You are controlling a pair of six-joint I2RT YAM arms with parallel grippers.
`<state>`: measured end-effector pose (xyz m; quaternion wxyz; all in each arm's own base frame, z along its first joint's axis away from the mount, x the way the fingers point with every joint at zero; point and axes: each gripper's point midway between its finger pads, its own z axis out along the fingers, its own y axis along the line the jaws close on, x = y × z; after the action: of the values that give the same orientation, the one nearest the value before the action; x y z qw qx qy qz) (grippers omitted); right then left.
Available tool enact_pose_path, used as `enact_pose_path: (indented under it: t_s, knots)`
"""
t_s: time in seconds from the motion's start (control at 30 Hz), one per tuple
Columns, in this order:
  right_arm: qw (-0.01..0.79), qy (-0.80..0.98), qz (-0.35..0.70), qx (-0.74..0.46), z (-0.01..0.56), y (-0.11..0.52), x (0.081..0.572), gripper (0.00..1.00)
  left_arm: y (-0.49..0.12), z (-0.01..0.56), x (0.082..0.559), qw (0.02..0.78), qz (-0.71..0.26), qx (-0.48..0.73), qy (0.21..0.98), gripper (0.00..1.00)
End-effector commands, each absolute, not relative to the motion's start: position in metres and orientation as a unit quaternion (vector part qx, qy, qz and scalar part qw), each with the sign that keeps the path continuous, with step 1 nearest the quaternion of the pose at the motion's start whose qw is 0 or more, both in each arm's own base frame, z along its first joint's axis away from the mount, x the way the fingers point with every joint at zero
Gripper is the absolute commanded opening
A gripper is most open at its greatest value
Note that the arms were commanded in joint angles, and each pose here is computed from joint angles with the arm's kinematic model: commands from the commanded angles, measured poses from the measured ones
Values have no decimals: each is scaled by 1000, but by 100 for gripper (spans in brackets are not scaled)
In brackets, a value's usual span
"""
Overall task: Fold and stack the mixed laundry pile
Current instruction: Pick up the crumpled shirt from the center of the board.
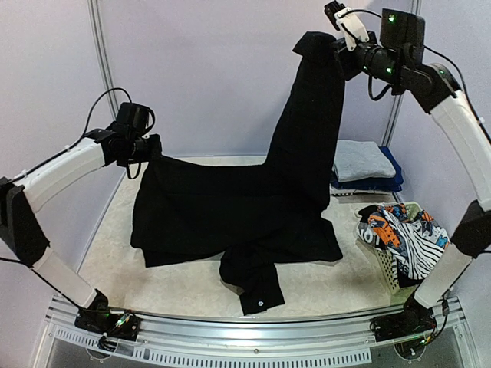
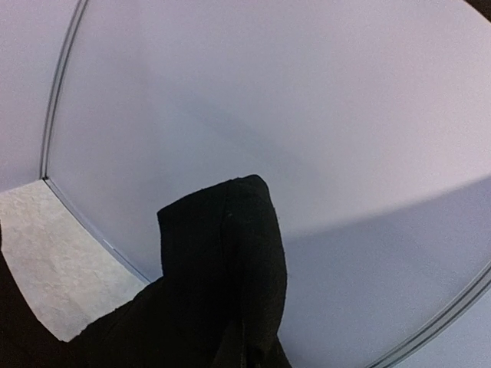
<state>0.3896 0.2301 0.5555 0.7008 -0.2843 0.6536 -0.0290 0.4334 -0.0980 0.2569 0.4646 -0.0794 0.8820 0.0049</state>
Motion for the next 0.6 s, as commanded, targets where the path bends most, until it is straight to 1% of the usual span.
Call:
enact_pose_path:
  t_s: [0.0, 0.07, 0.1, 0.2, 0.33, 0.4, 0.5, 0.57]
  knots:
    - [708, 625, 32, -327, 555, 230, 441, 0, -90, 238, 471, 444, 3, -83, 892, 0]
    - [705, 625, 38, -332, 542, 229, 472, 0, -89, 220, 493, 429, 1, -81, 900, 0]
    - [696, 631, 39, -341, 522, 235, 493, 0, -90, 213, 504, 425, -3, -80, 902, 0]
    - [691, 626, 48, -358, 489, 244, 533, 0, -85, 189, 539, 410, -5, -90, 907, 0]
    - [681, 635, 51, -360, 422, 252, 594, 0, -77, 145, 583, 387, -22, -108, 916, 0]
    - [687, 631, 45, -358, 400, 255, 615, 0, -75, 122, 603, 373, -39, -116, 920, 0]
    - [707, 620, 6, -340, 369, 254, 651, 0, -73, 100, 625, 364, -51, -126, 921, 0]
    - [729, 599, -16, -329, 360, 252, 666, 0, -71, 90, 635, 362, -50, -133, 921, 0]
